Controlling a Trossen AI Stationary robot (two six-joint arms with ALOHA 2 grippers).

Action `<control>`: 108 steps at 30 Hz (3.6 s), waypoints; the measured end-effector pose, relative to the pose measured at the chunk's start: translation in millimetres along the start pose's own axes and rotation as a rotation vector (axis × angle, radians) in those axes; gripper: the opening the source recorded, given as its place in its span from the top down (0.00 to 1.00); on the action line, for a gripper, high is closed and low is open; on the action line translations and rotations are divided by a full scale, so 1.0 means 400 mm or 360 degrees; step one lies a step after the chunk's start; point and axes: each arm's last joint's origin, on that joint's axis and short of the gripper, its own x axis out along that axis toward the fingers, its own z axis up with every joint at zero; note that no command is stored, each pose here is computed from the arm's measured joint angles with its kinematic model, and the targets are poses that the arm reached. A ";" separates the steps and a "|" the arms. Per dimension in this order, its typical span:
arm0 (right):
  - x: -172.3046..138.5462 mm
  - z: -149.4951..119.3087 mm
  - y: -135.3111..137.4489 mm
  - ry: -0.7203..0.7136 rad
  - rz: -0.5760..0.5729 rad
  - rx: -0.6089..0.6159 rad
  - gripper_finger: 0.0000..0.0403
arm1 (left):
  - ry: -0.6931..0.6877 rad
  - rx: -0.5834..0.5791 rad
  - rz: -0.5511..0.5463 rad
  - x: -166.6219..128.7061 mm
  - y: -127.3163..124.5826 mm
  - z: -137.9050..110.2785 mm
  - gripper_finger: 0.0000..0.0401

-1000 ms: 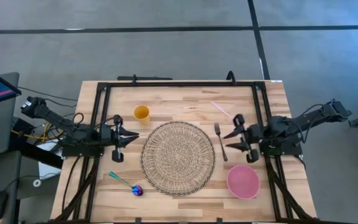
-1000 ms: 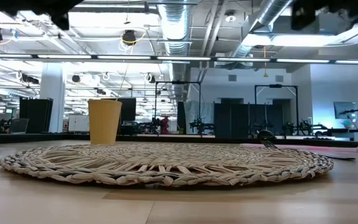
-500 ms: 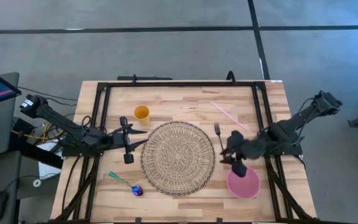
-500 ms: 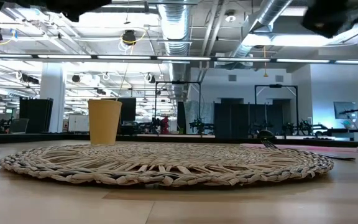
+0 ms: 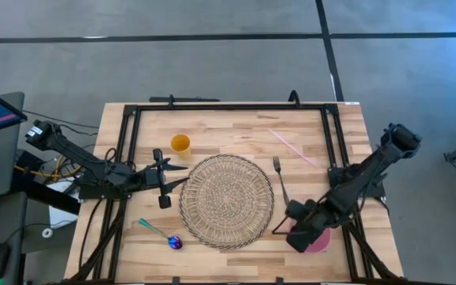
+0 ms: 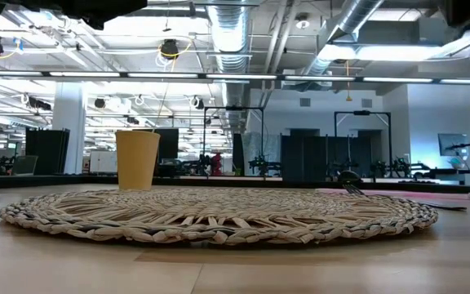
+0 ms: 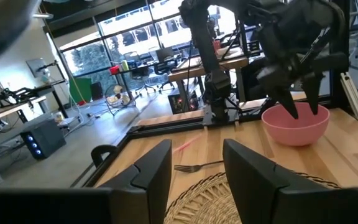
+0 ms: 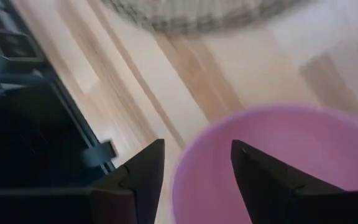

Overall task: Pick & Place Utensil
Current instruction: Put the pink bowl in the center of the brown mat, then put the black fork into the pink bowl on the brown mat

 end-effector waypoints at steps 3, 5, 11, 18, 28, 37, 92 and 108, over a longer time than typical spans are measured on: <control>0.027 -0.004 -0.001 0.0061 -0.0064 0.0015 0.56 | 0.0000 0.0000 0.0000 0.000 0.000 0.000 0.64; 0.041 -0.004 -0.001 0.0074 -0.0091 0.0018 0.56 | 0.0000 0.0000 0.0000 0.000 0.000 0.000 0.64; 0.057 -0.001 0.000 0.0069 -0.0121 0.0024 0.56 | 0.0000 0.0000 0.0000 0.000 0.000 0.000 0.64; 0.053 0.012 -0.003 0.0031 -0.0118 0.0050 0.59 | -0.0001 -0.0001 0.0000 0.000 0.000 0.000 0.64; 0.066 0.018 -0.013 0.0031 -0.0167 0.0143 0.69 | 0.0001 -0.0001 0.0005 0.000 0.000 0.000 0.64; 0.064 0.013 -0.008 0.0163 -0.0123 0.0141 0.97 | 0.0001 0.0000 0.0005 0.000 0.000 0.000 0.64; 0.182 0.344 0.150 -0.0085 -0.0115 -0.1879 0.87 | 0.0004 -0.0003 0.0004 -0.001 -0.001 -0.003 0.64; 0.109 0.376 0.186 -0.0173 -0.0236 -0.1711 0.77 | 0.0004 -0.0004 0.0003 0.000 -0.001 -0.003 0.64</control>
